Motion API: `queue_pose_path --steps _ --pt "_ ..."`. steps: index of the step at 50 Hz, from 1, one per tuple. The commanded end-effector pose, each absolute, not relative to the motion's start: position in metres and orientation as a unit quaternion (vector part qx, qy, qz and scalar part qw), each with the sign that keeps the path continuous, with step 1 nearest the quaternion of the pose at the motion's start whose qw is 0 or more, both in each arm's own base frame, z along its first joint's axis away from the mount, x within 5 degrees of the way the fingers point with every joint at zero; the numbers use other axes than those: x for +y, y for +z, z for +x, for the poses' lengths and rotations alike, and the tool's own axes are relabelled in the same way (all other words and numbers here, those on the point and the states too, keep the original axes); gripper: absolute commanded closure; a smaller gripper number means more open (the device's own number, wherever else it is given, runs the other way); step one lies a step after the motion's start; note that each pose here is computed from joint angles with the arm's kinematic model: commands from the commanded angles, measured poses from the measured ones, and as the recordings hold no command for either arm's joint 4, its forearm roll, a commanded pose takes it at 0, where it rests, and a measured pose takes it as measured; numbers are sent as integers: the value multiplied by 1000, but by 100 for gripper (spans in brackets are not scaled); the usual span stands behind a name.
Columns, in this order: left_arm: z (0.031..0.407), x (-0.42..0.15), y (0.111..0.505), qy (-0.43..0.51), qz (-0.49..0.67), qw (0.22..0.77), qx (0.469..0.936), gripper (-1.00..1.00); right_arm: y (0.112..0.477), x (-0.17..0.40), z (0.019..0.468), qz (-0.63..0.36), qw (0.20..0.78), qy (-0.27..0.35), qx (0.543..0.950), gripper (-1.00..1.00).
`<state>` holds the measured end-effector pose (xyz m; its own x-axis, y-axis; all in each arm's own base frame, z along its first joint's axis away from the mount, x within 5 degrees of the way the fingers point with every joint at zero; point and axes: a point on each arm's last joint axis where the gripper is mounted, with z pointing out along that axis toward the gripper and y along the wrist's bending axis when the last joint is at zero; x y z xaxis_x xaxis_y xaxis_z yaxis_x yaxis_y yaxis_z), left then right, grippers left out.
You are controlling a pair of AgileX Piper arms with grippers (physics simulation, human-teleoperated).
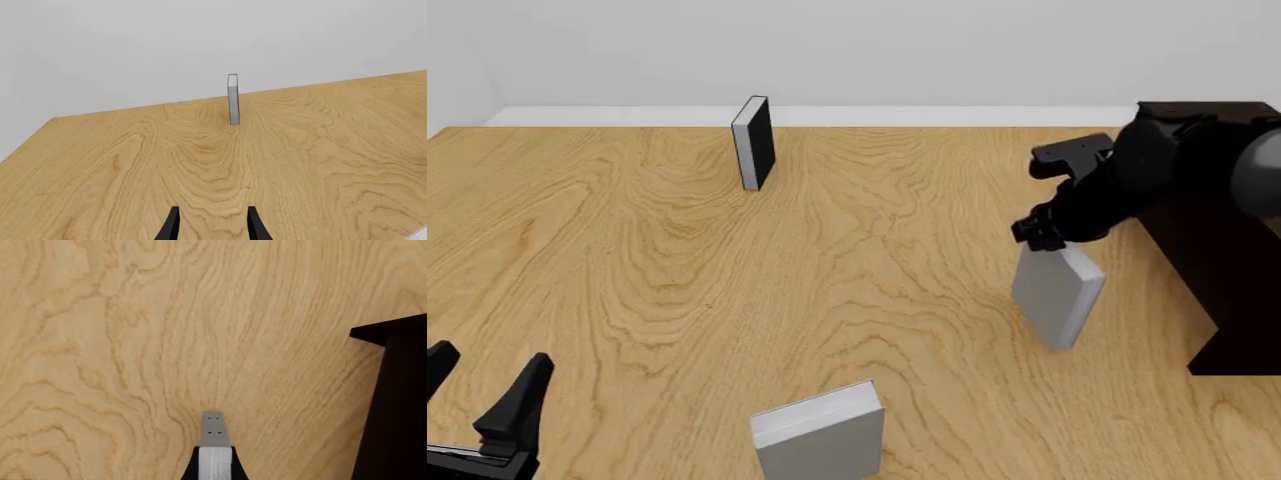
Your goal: Pick up the book on the right and place it on the cabinet shelf.
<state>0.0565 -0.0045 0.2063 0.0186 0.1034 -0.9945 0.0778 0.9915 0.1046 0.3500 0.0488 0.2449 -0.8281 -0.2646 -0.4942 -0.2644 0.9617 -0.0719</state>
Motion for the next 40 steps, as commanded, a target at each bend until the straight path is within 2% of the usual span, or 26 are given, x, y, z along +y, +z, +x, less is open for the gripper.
queue_pose_path --steps 1,23,28,30,40 --pt "56 -5 206 8 65 711 700 -100 264 48 352 -138 277 -2 951 100" --pt "56 -5 207 6 66 715 696 -100 311 50 347 -184 336 -18 923 100" --pt "56 -5 207 4 66 715 696 -100 303 51 338 -223 343 -31 912 100" --pt "56 -5 208 4 67 716 695 -100 306 47 340 -208 349 -30 913 100" --pt "56 -5 208 2 70 716 695 -100 312 42 329 -260 371 -59 890 100"
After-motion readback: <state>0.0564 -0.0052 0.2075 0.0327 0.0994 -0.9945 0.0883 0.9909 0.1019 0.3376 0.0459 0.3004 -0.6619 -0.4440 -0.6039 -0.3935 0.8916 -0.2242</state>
